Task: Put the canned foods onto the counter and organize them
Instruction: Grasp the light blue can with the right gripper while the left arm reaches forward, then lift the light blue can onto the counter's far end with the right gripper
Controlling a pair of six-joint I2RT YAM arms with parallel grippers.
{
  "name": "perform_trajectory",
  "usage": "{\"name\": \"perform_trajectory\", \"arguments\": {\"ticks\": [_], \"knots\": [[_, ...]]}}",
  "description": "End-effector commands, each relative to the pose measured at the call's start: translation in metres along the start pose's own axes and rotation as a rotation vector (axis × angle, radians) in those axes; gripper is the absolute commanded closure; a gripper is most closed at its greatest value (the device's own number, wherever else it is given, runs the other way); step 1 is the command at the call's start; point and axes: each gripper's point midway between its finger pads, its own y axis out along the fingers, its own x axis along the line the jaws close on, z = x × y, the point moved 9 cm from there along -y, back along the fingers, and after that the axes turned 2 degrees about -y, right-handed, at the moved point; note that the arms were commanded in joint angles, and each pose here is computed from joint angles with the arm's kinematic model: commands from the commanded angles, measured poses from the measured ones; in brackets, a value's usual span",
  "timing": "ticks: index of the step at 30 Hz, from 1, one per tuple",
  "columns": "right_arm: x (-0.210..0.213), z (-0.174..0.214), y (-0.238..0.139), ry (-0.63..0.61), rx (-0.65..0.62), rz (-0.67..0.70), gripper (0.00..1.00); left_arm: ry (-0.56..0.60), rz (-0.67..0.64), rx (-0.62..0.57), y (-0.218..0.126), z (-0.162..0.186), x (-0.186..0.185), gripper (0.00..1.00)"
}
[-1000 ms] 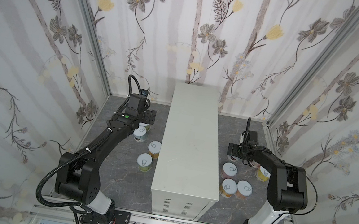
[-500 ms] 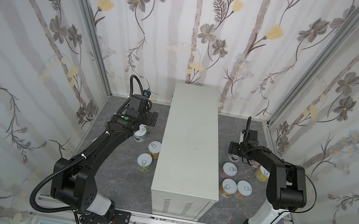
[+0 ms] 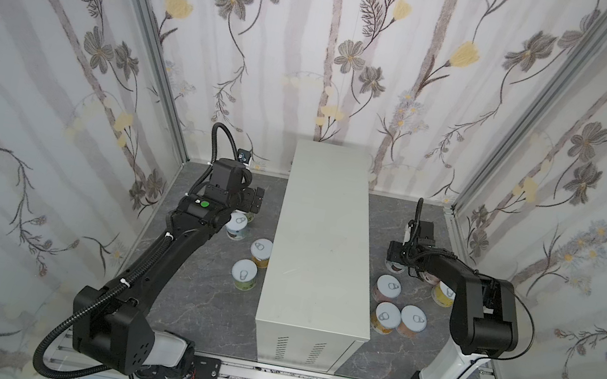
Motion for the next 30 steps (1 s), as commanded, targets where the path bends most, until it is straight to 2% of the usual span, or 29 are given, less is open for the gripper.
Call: {"name": "perform_trajectory", "arguments": {"ticks": [1, 6, 8, 17, 23, 30], "knots": [[-0.002, 0.011, 0.003, -0.001, 0.059, 0.031, 0.45, 0.006, 0.002, -0.017, -0.009, -0.003, 0.001, 0.00], [-0.003, -0.006, -0.027, 0.014, -0.007, 0.040, 0.51, 0.001, 0.011, -0.033, -0.023, -0.007, 0.003, 0.00], [-0.003, -0.019, -0.047, 0.017, -0.045, 0.037, 0.52, -0.007, 0.017, -0.081, -0.037, -0.022, 0.004, 0.00], [0.013, -0.089, -0.182, 0.010, -0.308, -0.052, 0.54, 0.001, 0.076, -0.185, -0.083, -0.044, 0.006, 0.00], [0.049, -0.120, -0.266, -0.080, -0.452, -0.099, 0.55, 0.021, 0.225, -0.272, -0.122, -0.067, -0.002, 0.00], [0.104, -0.136, -0.318, -0.201, -0.532, -0.184, 0.55, 0.074, 0.399, -0.321, -0.142, -0.085, -0.033, 0.00]]}}
